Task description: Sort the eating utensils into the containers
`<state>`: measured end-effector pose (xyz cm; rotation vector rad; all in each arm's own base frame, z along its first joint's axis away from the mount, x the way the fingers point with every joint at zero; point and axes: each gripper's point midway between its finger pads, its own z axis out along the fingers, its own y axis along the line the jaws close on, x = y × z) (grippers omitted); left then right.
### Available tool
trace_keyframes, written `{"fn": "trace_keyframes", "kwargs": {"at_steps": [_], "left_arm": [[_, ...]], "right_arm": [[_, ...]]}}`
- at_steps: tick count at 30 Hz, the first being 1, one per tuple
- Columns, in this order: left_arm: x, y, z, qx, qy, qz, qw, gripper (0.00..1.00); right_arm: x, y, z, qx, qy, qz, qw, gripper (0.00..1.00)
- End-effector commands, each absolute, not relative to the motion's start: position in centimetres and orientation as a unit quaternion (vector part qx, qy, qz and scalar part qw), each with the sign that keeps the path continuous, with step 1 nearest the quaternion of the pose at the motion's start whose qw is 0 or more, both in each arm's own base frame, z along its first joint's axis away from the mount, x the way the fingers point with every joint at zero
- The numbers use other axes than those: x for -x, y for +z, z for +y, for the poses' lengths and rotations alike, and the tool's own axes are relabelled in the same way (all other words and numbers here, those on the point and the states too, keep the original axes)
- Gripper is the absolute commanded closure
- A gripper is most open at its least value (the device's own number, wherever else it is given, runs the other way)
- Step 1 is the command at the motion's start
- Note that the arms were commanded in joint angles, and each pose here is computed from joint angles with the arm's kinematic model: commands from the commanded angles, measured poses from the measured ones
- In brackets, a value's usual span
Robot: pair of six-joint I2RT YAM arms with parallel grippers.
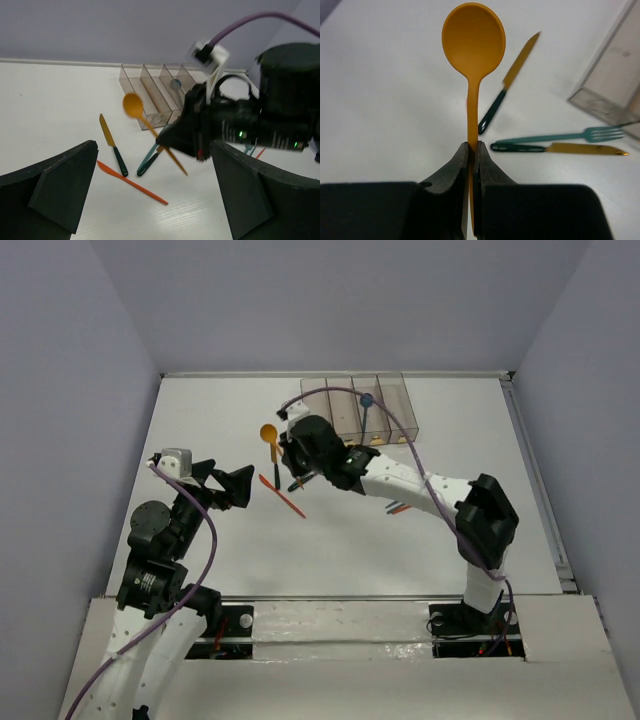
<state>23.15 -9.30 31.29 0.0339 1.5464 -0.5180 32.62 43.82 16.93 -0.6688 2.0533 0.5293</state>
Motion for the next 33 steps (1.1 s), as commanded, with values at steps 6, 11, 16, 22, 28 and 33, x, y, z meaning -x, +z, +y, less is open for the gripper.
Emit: {"fn": "trace_keyframes", "kwargs": {"at_steps": [6,11,16,22,28,33], "left_arm": [[-23.3,34.1,-7.6,0.042,-0.222,0.662,0.715,0.01],[-23.3,34.1,-7.4,0.048,-0.217,0.662,0.716,0.01],[-23.5,33.9,-7.6,0.042,-0.217,0.666,0.712,0.01],[-23.5,33.9,-7.7,0.039,-0.217,0.666,0.713,0.01],[-23.5,33.9,-7.7,0.041,-0.218,0.665,0.713,0.01],[-23.3,34.0,-7.6,0.040,-0.217,0.662,0.716,0.01]], "right_arm": [[-51.3,23.5,28.4,0.061,0.133,0.811,0.566,1.00],[-57.4,21.8,22.4,0.007,0.109,0.826,0.553,1.00],[-60.8,19.6,19.4,-0.005,0.095,0.838,0.537,1.00],[-60.6,16.7,19.7,0.001,0.095,0.855,0.509,0.96],[-60.1,16.2,19.7,-0.001,0.098,0.861,0.498,0.72],[-59.8,16.3,19.5,-0.001,0.092,0.866,0.491,0.49]]}}
